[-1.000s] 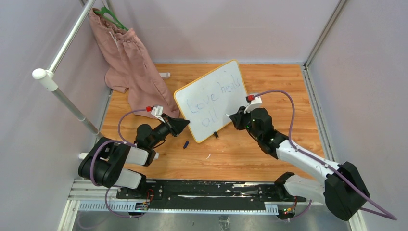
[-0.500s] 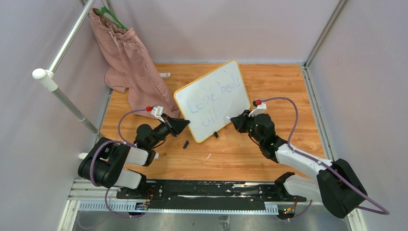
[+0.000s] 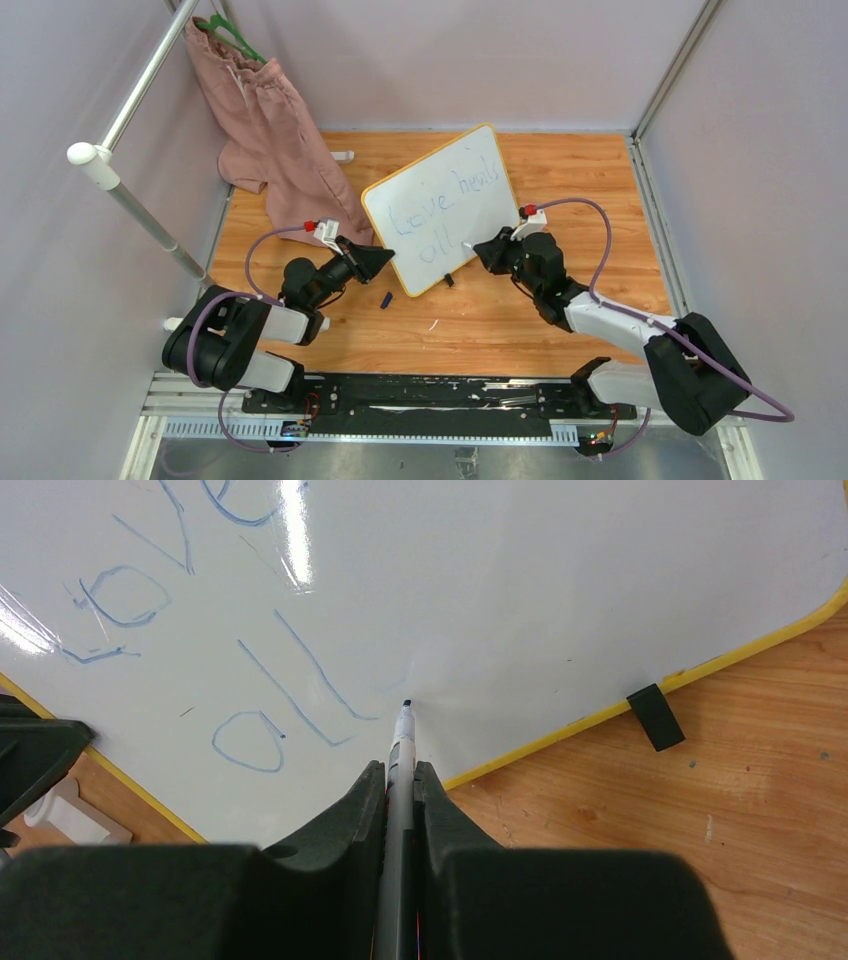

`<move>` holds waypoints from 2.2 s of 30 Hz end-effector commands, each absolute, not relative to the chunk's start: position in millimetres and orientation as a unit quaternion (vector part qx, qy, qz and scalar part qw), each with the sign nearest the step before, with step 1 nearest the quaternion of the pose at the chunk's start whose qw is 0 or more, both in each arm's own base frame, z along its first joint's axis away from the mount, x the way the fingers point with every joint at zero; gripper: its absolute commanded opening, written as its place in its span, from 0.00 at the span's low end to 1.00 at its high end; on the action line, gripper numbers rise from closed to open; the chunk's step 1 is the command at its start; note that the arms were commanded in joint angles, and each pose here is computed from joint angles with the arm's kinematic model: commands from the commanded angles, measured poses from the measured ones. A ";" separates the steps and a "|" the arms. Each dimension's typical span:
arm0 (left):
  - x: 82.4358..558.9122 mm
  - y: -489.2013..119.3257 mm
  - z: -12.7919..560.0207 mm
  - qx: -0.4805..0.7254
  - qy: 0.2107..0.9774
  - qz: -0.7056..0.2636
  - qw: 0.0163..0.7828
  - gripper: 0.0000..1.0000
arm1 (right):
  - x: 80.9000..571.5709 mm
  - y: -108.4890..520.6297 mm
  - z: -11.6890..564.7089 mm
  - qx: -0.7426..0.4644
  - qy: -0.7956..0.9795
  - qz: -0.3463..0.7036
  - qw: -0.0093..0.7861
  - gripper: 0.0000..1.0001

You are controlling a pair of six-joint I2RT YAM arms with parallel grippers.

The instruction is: Write a sentence on the whiteboard

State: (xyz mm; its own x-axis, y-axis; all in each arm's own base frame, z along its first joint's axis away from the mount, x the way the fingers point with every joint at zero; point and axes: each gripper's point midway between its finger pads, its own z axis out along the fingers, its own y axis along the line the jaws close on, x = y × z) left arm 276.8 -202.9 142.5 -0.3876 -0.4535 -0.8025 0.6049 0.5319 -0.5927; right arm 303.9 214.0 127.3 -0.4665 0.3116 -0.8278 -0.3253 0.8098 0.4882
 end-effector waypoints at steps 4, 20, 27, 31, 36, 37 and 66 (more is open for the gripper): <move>272.1 -206.6 154.1 0.073 0.662 -0.490 0.563 0.00 | 320.3 218.8 152.7 0.009 0.775 0.327 0.541 0.00; 271.9 -206.6 153.9 0.072 0.662 -0.490 0.562 0.00 | 320.6 221.1 137.3 0.007 0.790 0.321 0.522 0.00; 271.8 -206.7 154.3 0.073 0.662 -0.491 0.562 0.00 | 320.6 223.1 133.5 0.003 0.795 0.320 0.515 0.00; 272.1 -206.7 154.6 0.072 0.661 -0.490 0.563 0.00 | 320.5 223.3 131.9 0.001 0.797 0.319 0.513 0.00; 271.9 -206.6 154.0 0.072 0.662 -0.490 0.562 0.00 | 318.3 222.1 128.6 -0.001 0.800 0.316 0.510 0.00; 271.7 -206.5 153.7 0.072 0.662 -0.490 0.562 0.00 | 318.0 221.9 128.9 -0.001 0.800 0.316 0.510 0.00; 271.9 -206.1 154.1 0.071 0.663 -0.489 0.563 0.00 | 316.2 212.2 155.7 0.003 0.778 0.319 0.541 0.00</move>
